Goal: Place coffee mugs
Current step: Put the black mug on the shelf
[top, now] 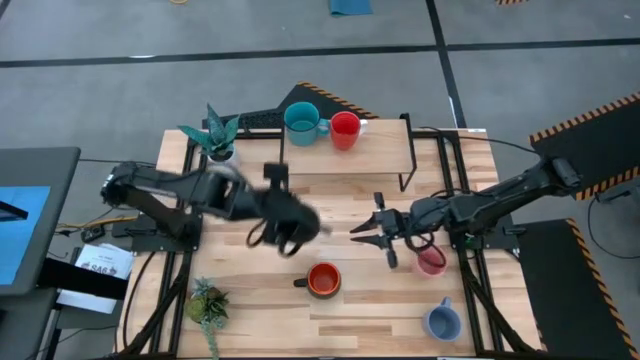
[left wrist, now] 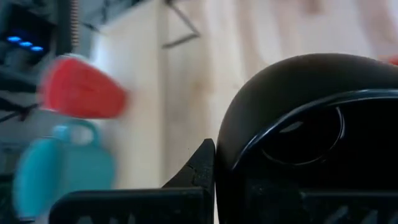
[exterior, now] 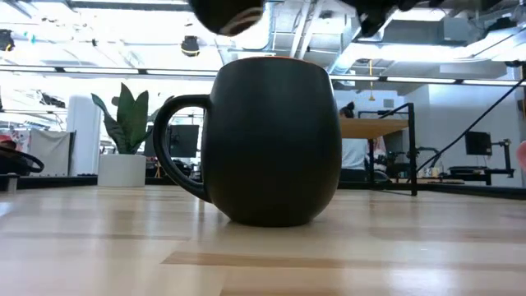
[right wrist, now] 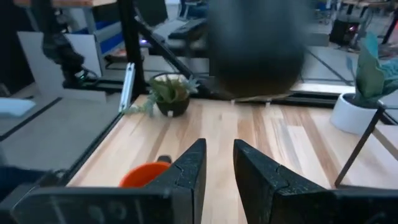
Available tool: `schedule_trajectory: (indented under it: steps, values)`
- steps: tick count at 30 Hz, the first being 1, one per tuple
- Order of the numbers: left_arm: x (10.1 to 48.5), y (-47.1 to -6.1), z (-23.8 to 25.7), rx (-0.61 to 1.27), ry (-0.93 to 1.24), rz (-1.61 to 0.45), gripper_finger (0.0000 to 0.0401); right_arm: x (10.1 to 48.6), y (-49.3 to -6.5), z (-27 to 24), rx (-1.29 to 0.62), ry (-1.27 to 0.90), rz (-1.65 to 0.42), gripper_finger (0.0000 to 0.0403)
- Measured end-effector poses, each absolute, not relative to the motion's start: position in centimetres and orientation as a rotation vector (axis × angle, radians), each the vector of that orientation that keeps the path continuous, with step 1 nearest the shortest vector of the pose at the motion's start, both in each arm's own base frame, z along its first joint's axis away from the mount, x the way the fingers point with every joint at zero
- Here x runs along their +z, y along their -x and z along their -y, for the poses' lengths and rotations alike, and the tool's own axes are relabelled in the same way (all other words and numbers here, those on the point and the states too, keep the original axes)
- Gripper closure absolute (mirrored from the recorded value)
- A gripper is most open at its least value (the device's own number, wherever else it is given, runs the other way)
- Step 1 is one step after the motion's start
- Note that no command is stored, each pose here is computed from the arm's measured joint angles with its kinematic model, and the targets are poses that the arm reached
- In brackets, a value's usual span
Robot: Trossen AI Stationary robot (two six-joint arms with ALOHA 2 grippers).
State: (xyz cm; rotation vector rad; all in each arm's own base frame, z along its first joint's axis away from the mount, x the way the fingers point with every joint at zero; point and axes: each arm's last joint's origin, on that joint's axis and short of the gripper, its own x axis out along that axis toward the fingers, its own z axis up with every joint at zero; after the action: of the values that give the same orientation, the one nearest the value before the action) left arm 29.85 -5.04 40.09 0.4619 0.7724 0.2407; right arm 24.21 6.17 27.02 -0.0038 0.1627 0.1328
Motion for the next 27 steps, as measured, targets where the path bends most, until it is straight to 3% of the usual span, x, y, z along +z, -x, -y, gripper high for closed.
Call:
schedule_trajectory:
  steps: [5, 13, 27]
  values:
    - [41.5, -32.2, -0.5, 0.389, -0.421, -0.763, 0.0400, 27.7, -23.2, -6.5, 0.154, 0.007, -0.153, 0.0296]
    - [39.7, -34.3, -8.8, 0.524, -0.291, -0.868, 0.0400, 27.2, -23.2, -6.7, 0.145, 0.027, -0.198, 0.0296]
    - [38.7, -32.5, -14.9, 0.582, -0.011, -0.886, 0.0401, 27.1, -23.2, -6.6, 0.110, 0.033, -0.204, 0.0296]
